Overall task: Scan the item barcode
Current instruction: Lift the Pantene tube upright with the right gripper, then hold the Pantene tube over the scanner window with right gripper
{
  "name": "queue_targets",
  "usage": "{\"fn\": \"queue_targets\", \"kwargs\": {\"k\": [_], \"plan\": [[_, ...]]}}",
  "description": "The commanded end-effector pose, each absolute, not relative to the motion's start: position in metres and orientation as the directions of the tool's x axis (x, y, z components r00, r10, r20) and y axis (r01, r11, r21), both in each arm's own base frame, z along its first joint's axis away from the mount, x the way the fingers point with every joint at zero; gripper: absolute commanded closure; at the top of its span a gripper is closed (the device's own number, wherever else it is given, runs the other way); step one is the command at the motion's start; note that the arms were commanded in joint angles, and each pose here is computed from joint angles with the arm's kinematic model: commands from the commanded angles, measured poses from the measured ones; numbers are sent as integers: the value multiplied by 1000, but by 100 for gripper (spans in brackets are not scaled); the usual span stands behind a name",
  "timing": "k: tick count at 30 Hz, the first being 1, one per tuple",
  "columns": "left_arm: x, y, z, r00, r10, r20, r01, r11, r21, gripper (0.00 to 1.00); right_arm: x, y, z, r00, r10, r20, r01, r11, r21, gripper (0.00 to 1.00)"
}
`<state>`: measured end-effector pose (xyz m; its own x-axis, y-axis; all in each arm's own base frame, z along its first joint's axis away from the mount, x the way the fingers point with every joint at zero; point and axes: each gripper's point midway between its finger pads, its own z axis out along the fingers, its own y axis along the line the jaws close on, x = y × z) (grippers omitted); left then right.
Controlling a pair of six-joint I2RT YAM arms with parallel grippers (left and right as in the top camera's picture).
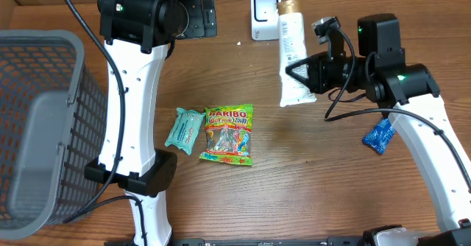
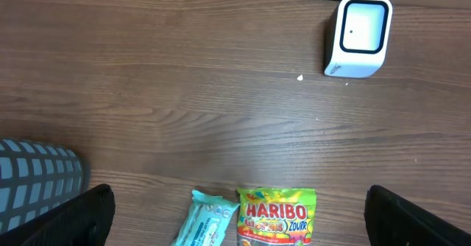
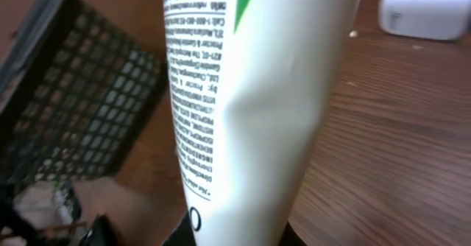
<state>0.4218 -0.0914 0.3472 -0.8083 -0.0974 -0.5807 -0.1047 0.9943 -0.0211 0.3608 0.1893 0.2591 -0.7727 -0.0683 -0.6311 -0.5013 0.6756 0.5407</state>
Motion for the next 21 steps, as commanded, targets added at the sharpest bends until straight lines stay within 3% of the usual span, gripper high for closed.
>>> {"fn": "queue_targets", "kwargs": {"k": [1, 9, 14, 21], "plan": [[424, -94, 342, -815, -110, -569, -114, 993, -30, 1, 387, 175, 300, -699, -12, -715, -456, 778, 433, 96], [424, -94, 342, -815, -110, -569, -114, 993, -30, 0, 455, 160, 324, -601, -148, -785, -352, 931, 94, 96], [424, -94, 342, -815, -110, -569, -114, 993, -30, 0, 501, 172, 300, -538, -305, -786, -325, 935, -140, 96], [424, -94, 342, -815, -110, -569, -114, 993, -30, 0, 558, 166, 261, -490, -472, -733, -115, 869, -482, 96]]}}
